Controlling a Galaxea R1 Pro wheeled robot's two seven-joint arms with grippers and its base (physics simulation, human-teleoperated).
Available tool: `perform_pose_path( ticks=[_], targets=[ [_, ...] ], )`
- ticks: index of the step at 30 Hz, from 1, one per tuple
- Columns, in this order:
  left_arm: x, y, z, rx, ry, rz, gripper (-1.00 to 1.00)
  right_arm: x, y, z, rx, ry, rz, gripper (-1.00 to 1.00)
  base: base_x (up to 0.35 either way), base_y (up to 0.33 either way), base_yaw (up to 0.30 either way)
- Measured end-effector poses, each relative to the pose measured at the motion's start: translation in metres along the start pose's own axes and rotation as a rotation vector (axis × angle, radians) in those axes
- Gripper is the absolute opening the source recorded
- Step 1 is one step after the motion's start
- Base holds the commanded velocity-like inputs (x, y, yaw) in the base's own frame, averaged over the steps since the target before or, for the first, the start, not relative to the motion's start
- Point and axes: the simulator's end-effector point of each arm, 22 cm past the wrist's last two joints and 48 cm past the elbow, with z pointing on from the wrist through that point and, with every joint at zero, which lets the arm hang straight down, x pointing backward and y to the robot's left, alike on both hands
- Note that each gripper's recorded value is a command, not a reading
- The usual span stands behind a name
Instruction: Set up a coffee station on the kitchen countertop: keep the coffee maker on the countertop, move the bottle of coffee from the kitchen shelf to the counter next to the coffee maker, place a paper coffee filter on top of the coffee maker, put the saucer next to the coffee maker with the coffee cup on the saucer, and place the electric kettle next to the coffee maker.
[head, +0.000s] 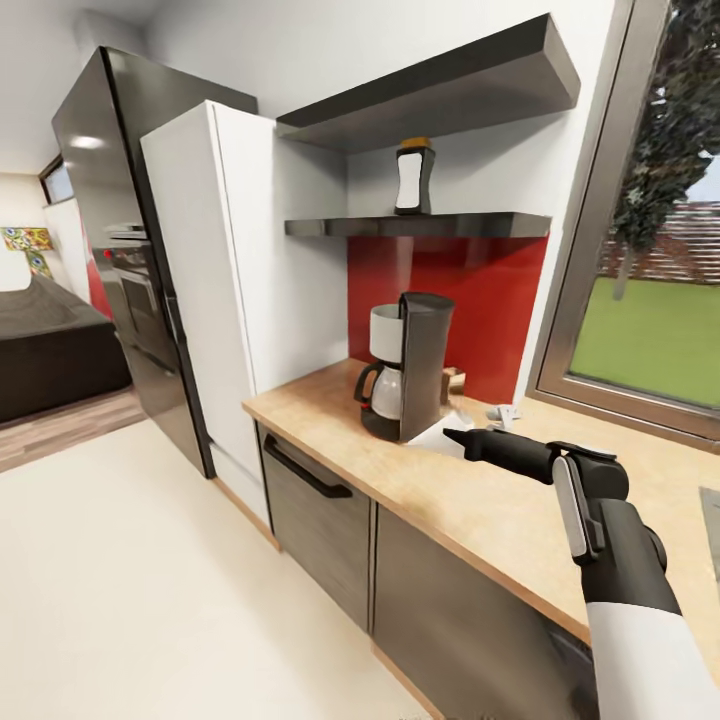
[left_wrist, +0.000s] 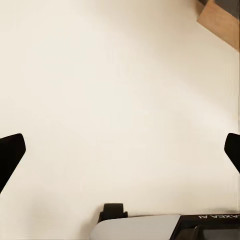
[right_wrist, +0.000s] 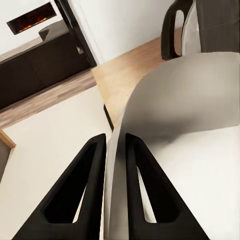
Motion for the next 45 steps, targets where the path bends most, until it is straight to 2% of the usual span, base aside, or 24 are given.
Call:
perform_pose_path(
  ticks=[10, 33, 45],
  targets=[
    [0.0000, 0.0001, 0.0000, 0.000, 0.000, 0.000, 1.00, 0.0001, 0.0000, 0.0000, 0.000, 0.000, 0.000, -1.00, 0.000, 0.097, -0.266],
    [-0.0016, 0.0001, -0.0001, 0.000, -0.004, 0.000, 1.00, -0.0017, 0.0020, -0.0011, -0.004, -0.003, -0.001, -1.00, 0.000, 0.218, -0.090],
    [-0.0053, 0.0003, -0.0002, -0.001, -0.013, -0.001, 1.00, -0.0061, 0.0052, -0.0039, -0.006, -0.010, -0.006, -1.00, 0.000, 0.035, -0.225]
  ],
)
